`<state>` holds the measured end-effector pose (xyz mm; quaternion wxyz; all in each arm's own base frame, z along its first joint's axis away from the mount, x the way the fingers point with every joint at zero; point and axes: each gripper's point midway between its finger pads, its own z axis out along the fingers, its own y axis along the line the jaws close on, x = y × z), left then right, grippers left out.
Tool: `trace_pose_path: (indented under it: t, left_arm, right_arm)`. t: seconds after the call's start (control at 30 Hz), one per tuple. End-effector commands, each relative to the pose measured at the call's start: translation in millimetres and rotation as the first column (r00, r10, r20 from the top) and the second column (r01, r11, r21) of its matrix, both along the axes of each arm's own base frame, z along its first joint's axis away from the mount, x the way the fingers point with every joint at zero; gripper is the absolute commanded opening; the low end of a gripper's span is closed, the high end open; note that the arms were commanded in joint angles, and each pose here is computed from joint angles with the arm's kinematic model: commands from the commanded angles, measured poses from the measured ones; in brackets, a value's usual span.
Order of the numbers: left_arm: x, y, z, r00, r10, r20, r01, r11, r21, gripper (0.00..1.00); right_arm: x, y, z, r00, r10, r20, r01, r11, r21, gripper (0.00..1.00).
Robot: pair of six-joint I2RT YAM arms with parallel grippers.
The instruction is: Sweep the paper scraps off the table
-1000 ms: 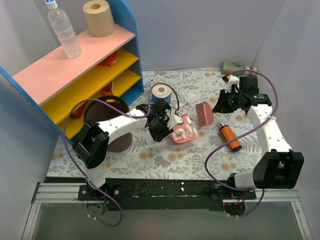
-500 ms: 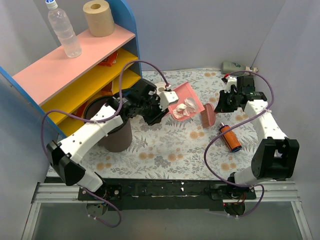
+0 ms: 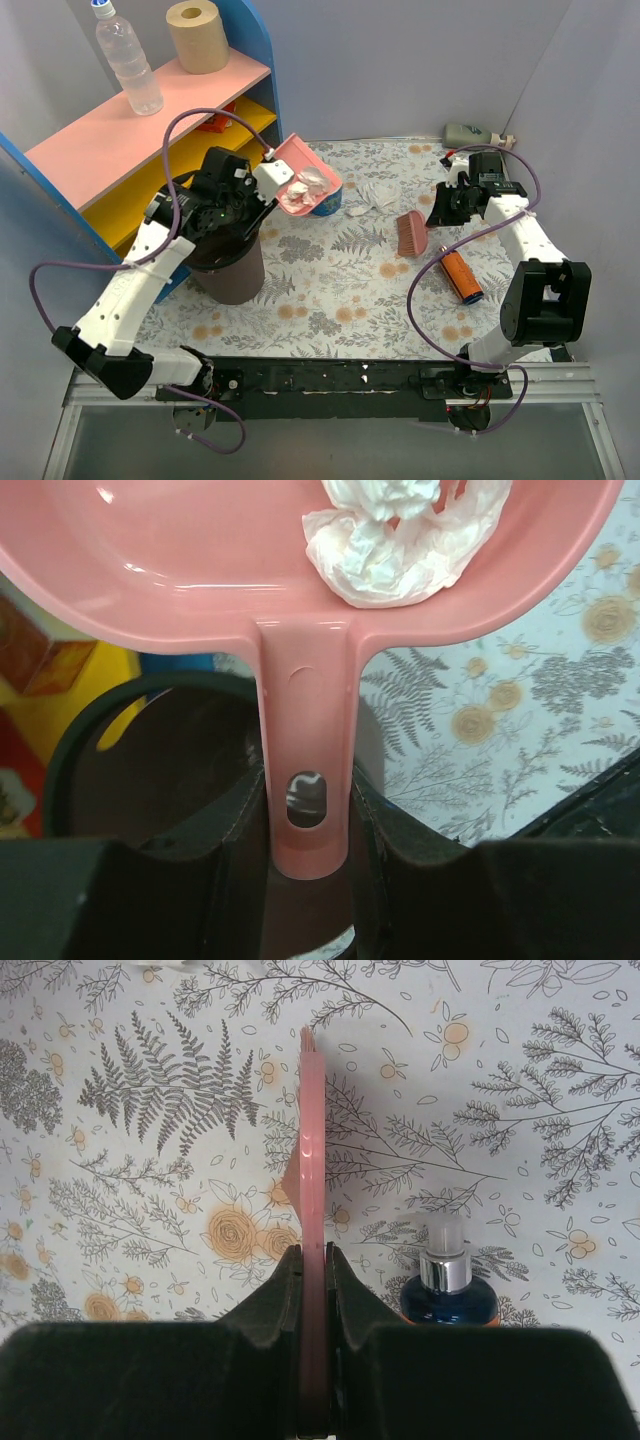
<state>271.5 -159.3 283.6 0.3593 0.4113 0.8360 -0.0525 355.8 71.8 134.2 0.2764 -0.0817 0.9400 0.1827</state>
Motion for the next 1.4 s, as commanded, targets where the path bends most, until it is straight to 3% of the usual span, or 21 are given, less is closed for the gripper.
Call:
trace_pose_path:
  t: [0.0,0.3,0.5,0.83,0.97,1.13,1.37]
  left_arm:
    - [-5.4,44.6,35.0,0.988,0.112,0.108,-0.118,0.992,0.044,0.0]
    - [-34.8,115.1,44.1,0.946,0.286,0.155,-0.313,0.93,0.194,0.0]
    - [-55.2,162.2,54.8,0.876,0.401,0.267,-0.463,0.855,0.235,0.0]
    - [-89.2,207.0,53.0,0.816,0.451,0.361,-0.56,0.773,0.299,0.0]
    - [-92.3,212.8,46.8,0.826,0.432,0.362,-0.55,0.759,0.348,0.0]
    - [-93.6,225.2,34.0,0.88,0.336,0.335,-0.47,0.717,0.516,0.0]
    - [-81.6,234.8,43.7,0.956,0.131,0.264,-0.287,0.619,0.731,0.0]
  right_arm:
    - [14.8,2.4,14.8,0.998,-0.006,0.061,0.004,1.0,0.026,0.01]
    - [12.0,9.6,2.1,1.0,-0.019,-0.001,0.019,0.997,0.076,0.01]
    - [17.7,14.8,-9.6,0.999,-0.02,-0.046,0.024,0.995,0.098,0.01]
    - [41.6,43.6,-3.6,0.997,0.071,-0.031,-0.069,0.995,0.074,0.01]
    - [44.9,52.5,-6.4,0.995,0.093,-0.042,-0.091,0.995,0.05,0.01]
    - [42.7,56.9,-9.0,0.994,0.104,-0.045,-0.102,0.994,0.044,0.01]
    - [38.7,57.0,-7.9,0.994,0.106,-0.02,-0.105,0.993,0.052,0.01]
